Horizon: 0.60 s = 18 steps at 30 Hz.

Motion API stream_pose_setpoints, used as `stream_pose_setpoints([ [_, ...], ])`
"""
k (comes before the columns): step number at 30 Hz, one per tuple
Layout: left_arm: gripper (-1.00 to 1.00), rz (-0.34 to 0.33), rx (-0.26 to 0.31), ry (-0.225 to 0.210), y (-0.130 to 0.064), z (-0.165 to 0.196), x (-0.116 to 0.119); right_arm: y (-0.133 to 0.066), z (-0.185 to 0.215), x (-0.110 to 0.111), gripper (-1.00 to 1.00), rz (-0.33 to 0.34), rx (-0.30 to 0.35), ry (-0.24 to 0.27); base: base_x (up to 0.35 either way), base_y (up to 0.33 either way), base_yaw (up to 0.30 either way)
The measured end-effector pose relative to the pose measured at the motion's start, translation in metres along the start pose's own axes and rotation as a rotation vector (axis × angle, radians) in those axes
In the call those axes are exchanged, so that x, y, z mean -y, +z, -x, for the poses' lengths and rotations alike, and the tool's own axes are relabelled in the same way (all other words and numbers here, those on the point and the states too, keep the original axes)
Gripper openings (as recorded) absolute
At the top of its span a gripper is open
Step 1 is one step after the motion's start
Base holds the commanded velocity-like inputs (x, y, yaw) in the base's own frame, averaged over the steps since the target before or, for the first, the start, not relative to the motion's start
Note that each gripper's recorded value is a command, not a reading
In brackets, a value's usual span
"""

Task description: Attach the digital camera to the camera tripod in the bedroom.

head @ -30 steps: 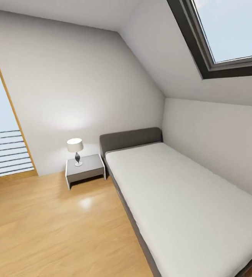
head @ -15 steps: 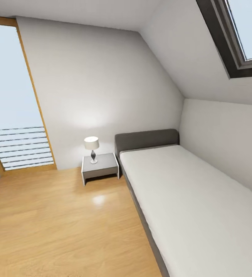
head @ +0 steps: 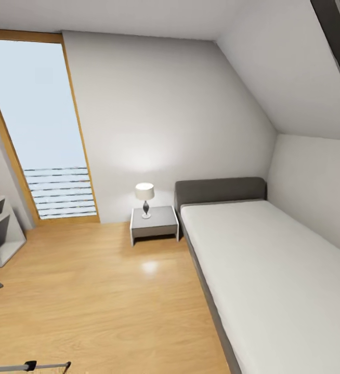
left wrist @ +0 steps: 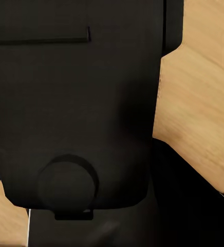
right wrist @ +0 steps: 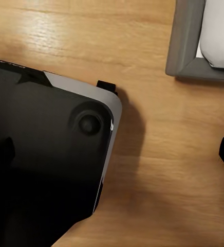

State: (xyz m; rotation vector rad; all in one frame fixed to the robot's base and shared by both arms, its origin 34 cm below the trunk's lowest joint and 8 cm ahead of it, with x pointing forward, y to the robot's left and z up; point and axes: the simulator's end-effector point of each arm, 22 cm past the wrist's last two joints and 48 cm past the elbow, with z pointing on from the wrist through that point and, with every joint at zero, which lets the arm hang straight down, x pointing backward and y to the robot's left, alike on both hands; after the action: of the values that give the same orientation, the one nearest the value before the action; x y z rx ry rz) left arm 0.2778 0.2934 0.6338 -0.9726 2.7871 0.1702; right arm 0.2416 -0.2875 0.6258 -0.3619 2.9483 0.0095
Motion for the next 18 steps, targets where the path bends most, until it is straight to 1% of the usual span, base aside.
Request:
stream_pose_setpoints([
  [18,-1.0,-0.001,0.0,0.0,-0.0001,-0.0006,0.001,0.0,0.0001,0.0,1.0,0.0,0.0,0.001,0.0,0.0,0.279],
])
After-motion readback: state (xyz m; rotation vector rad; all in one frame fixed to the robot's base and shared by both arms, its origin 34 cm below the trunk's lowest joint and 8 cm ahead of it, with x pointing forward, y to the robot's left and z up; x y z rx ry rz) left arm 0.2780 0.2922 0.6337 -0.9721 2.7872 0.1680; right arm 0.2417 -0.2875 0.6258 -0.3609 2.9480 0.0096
